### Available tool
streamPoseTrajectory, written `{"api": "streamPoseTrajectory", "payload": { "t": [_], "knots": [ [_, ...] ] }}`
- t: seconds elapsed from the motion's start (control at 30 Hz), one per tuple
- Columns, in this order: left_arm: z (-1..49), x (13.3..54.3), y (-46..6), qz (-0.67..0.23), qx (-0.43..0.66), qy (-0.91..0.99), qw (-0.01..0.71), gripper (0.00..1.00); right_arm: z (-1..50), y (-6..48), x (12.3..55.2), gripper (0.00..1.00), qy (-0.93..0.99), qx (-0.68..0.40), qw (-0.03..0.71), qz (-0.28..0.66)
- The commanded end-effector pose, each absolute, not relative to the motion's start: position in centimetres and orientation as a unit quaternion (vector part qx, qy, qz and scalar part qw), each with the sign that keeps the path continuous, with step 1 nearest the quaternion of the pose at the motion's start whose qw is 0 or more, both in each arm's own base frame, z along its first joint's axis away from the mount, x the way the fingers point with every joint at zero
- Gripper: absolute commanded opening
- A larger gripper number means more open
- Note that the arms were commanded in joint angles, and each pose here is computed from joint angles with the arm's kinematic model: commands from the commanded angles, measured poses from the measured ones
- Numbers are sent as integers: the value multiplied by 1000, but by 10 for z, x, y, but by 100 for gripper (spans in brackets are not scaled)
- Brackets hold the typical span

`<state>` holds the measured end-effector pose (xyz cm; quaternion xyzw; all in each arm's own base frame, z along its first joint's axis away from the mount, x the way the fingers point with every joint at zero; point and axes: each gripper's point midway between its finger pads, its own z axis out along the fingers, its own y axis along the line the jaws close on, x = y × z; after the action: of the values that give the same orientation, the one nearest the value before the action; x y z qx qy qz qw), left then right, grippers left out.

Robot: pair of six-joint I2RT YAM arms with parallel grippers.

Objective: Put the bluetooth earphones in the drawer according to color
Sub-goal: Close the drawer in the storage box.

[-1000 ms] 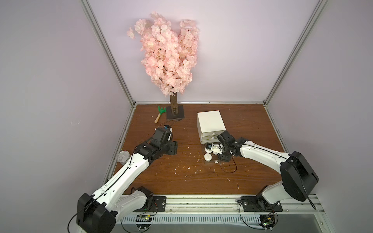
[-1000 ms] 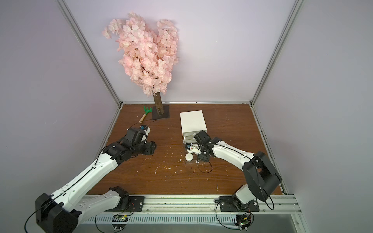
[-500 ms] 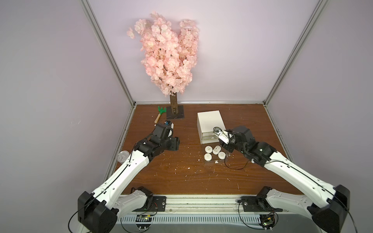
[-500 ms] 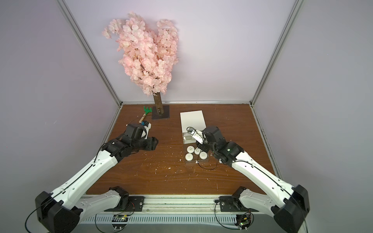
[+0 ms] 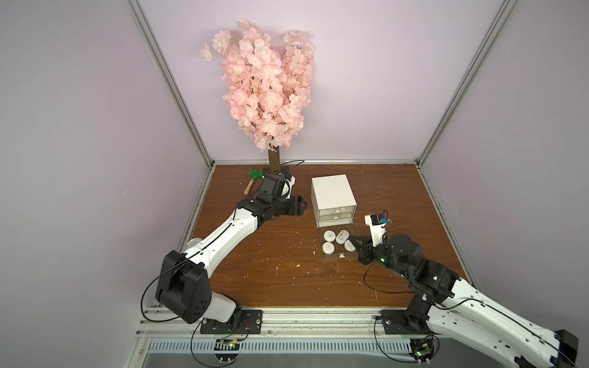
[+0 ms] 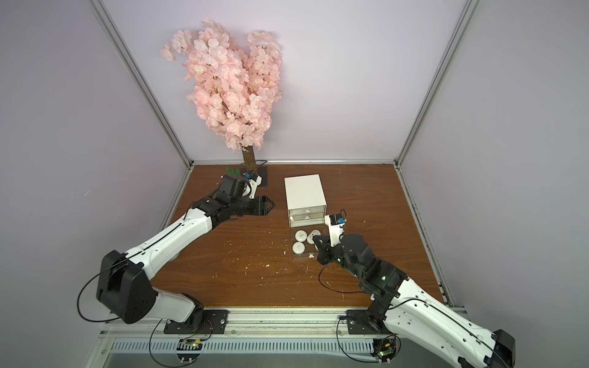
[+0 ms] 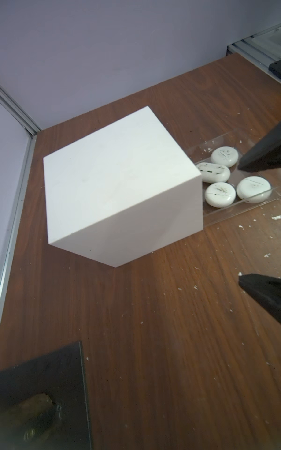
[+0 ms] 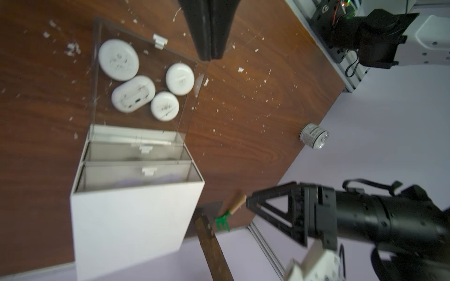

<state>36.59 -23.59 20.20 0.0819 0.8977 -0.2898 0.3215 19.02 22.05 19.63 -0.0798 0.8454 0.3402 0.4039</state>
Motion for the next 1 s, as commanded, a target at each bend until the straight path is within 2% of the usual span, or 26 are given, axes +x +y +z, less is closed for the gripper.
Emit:
{"api": "streamPoseTrajectory", "payload": {
  "t": [0.0, 0.07, 0.23, 0.53, 0.8, 0.97],
  "knots": [
    [222, 390, -263, -350, 69, 871, 337, 64, 188, 225, 184, 0, 848, 14, 375, 374],
    [216, 400, -272, -359, 66, 872, 327, 60, 182, 228, 179, 0, 842, 32, 372, 390],
    [202, 415, -288, -358, 71, 877, 314, 57, 163, 221, 165, 0, 824, 107, 363, 421],
    [177, 420, -308, -346, 84, 886, 296, 53, 130, 216, 150, 0, 836, 163, 358, 383],
    [161, 425, -312, -336, 85, 894, 284, 43, 102, 215, 145, 0, 819, 231, 345, 396],
    [149, 423, -314, -333, 88, 898, 273, 43, 91, 200, 152, 0, 805, 271, 361, 386]
  ]
}}
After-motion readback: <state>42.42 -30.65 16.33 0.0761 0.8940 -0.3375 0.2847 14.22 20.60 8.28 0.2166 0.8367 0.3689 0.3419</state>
